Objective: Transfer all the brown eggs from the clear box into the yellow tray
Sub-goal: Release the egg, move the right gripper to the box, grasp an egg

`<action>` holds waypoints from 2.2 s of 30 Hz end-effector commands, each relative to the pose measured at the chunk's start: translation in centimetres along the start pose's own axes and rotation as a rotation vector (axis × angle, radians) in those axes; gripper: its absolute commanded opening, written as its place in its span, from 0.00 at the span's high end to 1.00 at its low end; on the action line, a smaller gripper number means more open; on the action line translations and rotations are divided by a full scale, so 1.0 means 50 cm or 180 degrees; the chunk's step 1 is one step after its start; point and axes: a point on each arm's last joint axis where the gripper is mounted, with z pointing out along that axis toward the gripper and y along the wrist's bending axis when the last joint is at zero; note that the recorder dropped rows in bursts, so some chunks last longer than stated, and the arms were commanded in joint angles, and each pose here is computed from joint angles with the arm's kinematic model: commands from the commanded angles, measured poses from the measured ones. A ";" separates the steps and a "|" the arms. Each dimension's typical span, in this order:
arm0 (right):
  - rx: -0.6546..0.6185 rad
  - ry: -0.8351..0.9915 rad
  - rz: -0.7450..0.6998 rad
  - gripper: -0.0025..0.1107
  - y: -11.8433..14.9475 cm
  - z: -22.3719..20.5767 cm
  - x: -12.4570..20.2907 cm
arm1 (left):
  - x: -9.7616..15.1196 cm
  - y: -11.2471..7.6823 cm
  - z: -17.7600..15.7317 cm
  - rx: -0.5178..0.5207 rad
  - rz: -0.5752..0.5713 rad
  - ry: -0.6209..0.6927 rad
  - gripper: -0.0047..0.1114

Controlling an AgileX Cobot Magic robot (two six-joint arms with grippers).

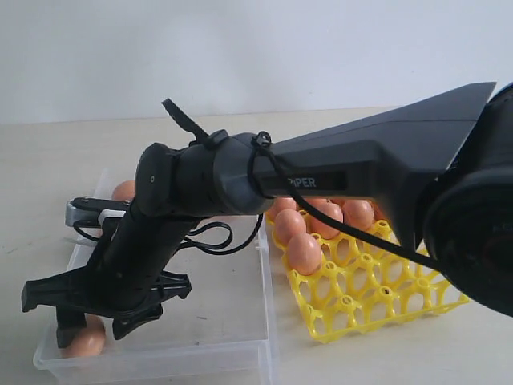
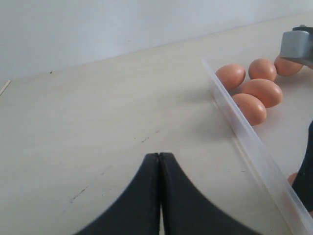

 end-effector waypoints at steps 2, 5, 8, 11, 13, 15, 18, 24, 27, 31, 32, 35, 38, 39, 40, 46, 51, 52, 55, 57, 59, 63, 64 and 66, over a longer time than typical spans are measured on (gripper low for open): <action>-0.0022 -0.0073 -0.0037 0.45 0.004 0.001 -0.006 | -0.005 0.000 -0.002 -0.0007 -0.0038 -0.0059 0.96; -0.0022 -0.0107 -0.0034 0.49 0.003 0.002 -0.008 | -0.005 0.000 -0.002 -0.0007 -0.0038 -0.0059 0.96; -0.0025 -0.0144 -0.0018 0.64 0.002 0.006 -0.011 | -0.005 0.000 -0.002 -0.0007 -0.0038 -0.0059 0.96; -0.0027 -0.0174 -0.0018 0.84 0.002 0.006 -0.012 | -0.005 0.000 -0.002 -0.0007 -0.0038 -0.0059 0.96; -0.0026 -0.0181 -0.0065 0.97 0.002 0.006 -0.013 | -0.005 0.000 -0.002 -0.0007 -0.0038 -0.0059 0.96; -0.0020 -0.0182 -0.0112 0.98 0.002 0.006 -0.013 | -0.005 0.000 -0.002 -0.0007 -0.0038 -0.0059 0.96; -0.0012 -0.0142 -0.0206 0.98 -0.001 0.011 -0.011 | -0.005 0.000 -0.002 -0.0007 -0.0038 -0.0059 0.96; -0.0013 -0.0013 -0.0190 0.91 -0.003 0.014 -0.003 | -0.005 0.000 -0.002 -0.0007 -0.0038 -0.0059 0.96; -0.0013 0.0024 -0.0185 0.79 -0.003 0.014 -0.001 | -0.005 0.000 -0.002 -0.0007 -0.0038 -0.0059 0.96; -0.0012 0.0033 -0.0138 0.64 -0.003 0.014 -0.001 | -0.005 0.000 -0.002 -0.0007 -0.0038 -0.0059 0.96; -0.0013 0.0018 -0.0138 0.64 -0.003 0.014 -0.002 | -0.005 0.000 -0.002 -0.0007 -0.0038 -0.0059 0.96; -0.0013 0.0004 -0.0138 0.64 -0.003 0.014 -0.002 | -0.005 0.000 -0.002 -0.0007 -0.0038 -0.0059 0.96; -0.0013 0.0000 -0.0138 0.70 -0.003 0.014 -0.003 | -0.005 0.000 -0.002 -0.0007 -0.0038 -0.0059 0.96; -0.0013 0.0000 -0.0138 0.76 -0.003 0.014 -0.003 | -0.005 0.000 -0.002 -0.0007 -0.0038 -0.0059 0.96; -0.0013 0.0000 -0.0138 0.80 -0.003 0.014 -0.003 | -0.005 0.000 -0.002 -0.0007 -0.0038 -0.0059 0.96; -0.0008 0.0059 -0.0142 0.61 -0.004 0.014 0.001 | -0.005 0.000 -0.002 -0.0007 -0.0038 -0.0059 0.96; -0.0007 0.0100 -0.0142 0.53 -0.004 0.014 0.003 | -0.005 0.000 -0.002 -0.0007 -0.0038 -0.0059 0.96; -0.0007 0.0100 -0.0142 0.53 -0.004 0.014 0.003 | -0.005 0.000 -0.002 -0.0007 -0.0038 -0.0059 0.96; -0.0008 0.0076 -0.0142 0.53 -0.004 0.014 0.002 | -0.005 0.000 -0.002 -0.0007 -0.0038 -0.0059 0.96; -0.0012 0.0054 -0.0136 0.53 -0.004 0.015 0.000 | -0.005 0.000 -0.002 -0.0007 -0.0038 -0.0059 0.96; -0.0012 0.0039 -0.0136 0.55 -0.004 0.015 0.000 | -0.005 0.000 -0.002 -0.0007 -0.0038 -0.0059 0.96; -0.0013 -0.0007 -0.0136 0.79 -0.004 0.015 -0.003 | -0.005 0.000 -0.002 -0.0007 -0.0038 -0.0059 0.96; -0.0009 -0.0039 -0.0141 0.91 -0.004 0.015 -0.005 | -0.005 0.000 -0.002 -0.0007 -0.0038 -0.0059 0.96; -0.0028 -0.0170 -0.0163 0.98 0.003 0.003 -0.011 | -0.005 0.000 -0.002 -0.0007 -0.0038 -0.0059 0.96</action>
